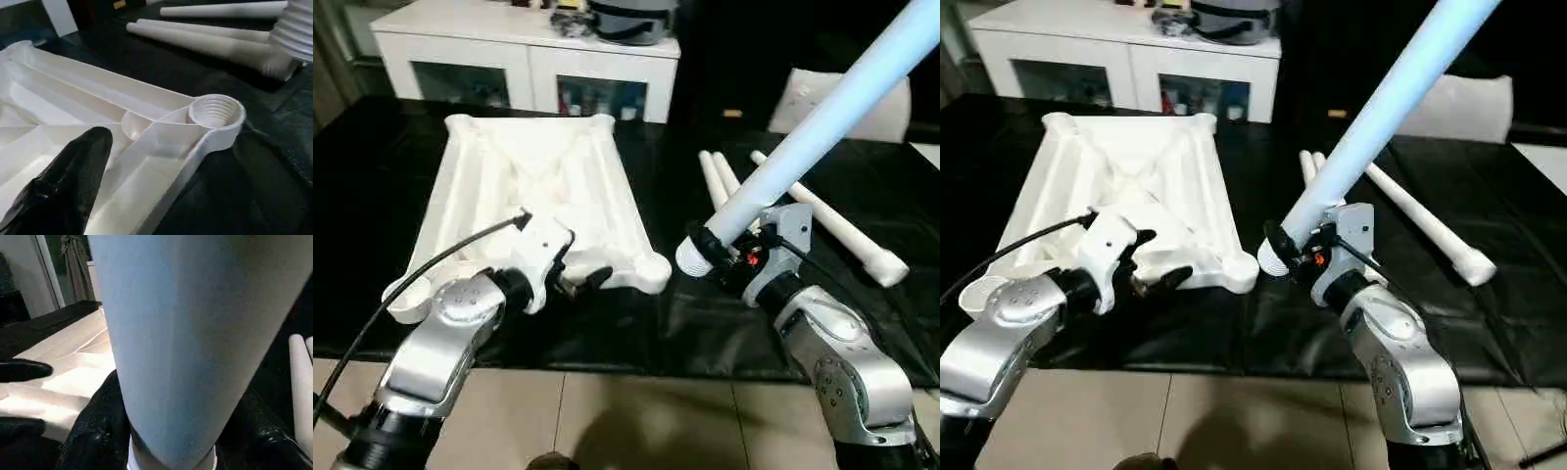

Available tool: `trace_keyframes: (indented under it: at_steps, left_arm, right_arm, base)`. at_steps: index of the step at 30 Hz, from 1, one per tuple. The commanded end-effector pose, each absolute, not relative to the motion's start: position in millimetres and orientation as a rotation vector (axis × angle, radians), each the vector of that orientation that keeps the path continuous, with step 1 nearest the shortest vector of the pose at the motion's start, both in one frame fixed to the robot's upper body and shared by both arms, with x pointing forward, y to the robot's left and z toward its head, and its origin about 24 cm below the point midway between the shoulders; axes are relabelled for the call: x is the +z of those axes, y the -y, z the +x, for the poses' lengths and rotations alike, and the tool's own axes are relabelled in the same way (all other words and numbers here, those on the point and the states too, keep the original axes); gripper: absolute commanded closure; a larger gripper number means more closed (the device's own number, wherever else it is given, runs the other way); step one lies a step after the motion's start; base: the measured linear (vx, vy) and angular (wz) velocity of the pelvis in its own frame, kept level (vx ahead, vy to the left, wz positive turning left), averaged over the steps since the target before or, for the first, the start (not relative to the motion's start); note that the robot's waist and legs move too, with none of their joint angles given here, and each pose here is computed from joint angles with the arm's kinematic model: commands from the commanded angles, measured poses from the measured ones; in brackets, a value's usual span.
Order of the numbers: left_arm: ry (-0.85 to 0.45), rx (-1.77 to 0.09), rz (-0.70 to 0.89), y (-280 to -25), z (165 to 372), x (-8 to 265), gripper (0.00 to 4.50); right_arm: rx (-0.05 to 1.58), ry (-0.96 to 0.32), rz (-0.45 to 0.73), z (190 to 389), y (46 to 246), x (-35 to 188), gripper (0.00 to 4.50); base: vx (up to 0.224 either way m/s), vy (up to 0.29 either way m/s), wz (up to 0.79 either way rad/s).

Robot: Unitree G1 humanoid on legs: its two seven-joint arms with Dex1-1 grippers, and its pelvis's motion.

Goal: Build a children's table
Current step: Pick table leg

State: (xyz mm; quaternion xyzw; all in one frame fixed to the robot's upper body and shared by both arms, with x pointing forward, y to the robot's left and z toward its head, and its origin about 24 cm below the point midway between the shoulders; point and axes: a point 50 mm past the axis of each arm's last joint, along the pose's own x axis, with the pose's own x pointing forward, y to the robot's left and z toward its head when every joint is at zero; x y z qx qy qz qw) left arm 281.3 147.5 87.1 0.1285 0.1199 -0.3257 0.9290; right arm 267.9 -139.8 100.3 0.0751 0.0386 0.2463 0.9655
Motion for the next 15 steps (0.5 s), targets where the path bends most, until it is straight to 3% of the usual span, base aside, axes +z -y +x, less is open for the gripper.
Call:
trace_keyframes:
  at_steps: [1,4,6,12,15]
  left_arm:
    - [-0.209,-0.527,0.182,-148,282,88,0.00]
    - [-0.172,-0.410,0.039,-148,275,85,0.00]
    - [-0.188,-0.251,-0.034,-154,260,74,0.00]
    - [-0.183,-0.196,-0.058,-153,241,68,0.00]
    - [-0.170,-0.183,-0.029,-153,240,70,0.00]
  right_arm:
    - [0.419,-0.070,0.130,267.5,149.6,103,2.60]
    - [0.345,-0.106,0.126,264.3,154.0,97,2.60]
    - [0.325,-0.161,0.155,256.1,154.3,89,2.60]
    - [0.277,-0.188,0.107,247.2,156.4,84,2.60]
    - [0.273,-0.190,0.109,247.2,157.8,84,2.60]
  base:
    - [-0.130,-0.027,0.17]
    - [-0.043,-0.058,0.27]
    - [0.000,0.000,0.00]
    - [-0.139,-0.041,0.14]
    - [-0.011,-0.140,0.04]
